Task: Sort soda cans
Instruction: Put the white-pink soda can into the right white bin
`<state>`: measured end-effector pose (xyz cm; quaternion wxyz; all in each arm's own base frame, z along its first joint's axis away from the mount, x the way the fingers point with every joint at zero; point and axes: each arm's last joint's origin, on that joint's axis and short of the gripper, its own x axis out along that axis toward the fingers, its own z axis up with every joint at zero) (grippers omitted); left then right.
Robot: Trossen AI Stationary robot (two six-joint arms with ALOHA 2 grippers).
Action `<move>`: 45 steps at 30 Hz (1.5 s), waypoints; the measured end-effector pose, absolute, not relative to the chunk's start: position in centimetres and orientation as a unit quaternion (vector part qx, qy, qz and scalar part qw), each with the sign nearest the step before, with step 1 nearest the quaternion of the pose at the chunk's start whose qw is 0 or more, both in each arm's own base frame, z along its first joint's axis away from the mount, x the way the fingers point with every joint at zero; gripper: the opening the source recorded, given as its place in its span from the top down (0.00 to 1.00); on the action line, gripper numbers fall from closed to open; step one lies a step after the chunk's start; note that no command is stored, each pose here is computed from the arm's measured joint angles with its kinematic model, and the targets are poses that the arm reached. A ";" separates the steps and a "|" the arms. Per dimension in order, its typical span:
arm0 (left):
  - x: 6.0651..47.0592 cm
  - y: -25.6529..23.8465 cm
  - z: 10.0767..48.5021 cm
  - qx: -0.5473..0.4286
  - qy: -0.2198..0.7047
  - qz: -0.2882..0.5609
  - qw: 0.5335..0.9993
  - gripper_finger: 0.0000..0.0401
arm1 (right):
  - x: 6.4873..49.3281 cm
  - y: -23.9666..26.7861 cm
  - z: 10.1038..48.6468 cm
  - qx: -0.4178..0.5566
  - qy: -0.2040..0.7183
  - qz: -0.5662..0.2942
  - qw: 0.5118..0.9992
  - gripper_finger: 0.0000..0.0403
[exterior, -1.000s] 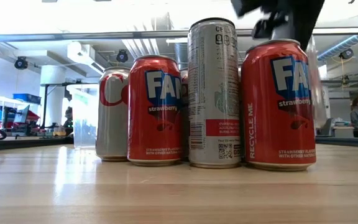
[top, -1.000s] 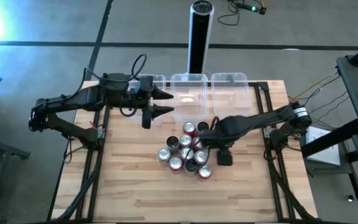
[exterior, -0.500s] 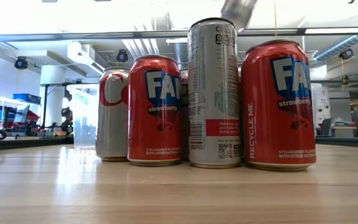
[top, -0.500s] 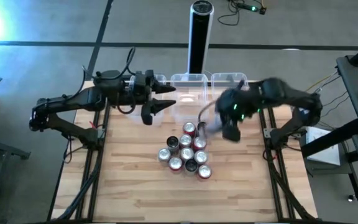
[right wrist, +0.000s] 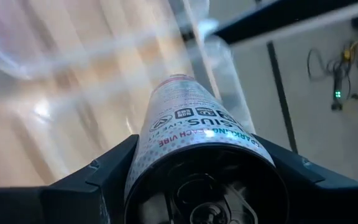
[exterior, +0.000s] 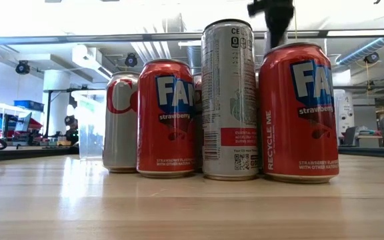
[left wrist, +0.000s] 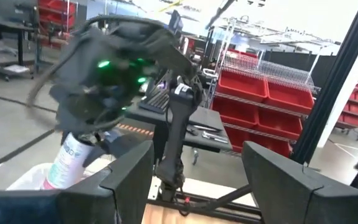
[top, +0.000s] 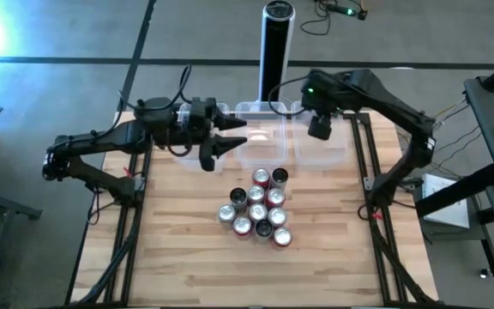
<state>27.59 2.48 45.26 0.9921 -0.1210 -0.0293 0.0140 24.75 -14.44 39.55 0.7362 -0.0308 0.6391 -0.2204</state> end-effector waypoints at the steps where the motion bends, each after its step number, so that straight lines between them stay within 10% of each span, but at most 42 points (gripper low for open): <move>1: 27.6 2.4 45.2 -0.124 -0.026 0.014 0.992 0.43 | 24.6 -14.9 38.7 -0.023 0.649 -0.208 0.732 0.36; 13: 27.5 2.5 44.9 -0.129 -0.011 0.017 0.991 0.43 | 24.8 -19.2 30.1 0.089 0.667 -0.250 0.696 0.36; 45: 26.9 2.3 44.7 -0.143 0.016 0.018 0.989 0.43 | 27.0 -24.0 24.6 0.186 0.637 -0.314 0.679 0.36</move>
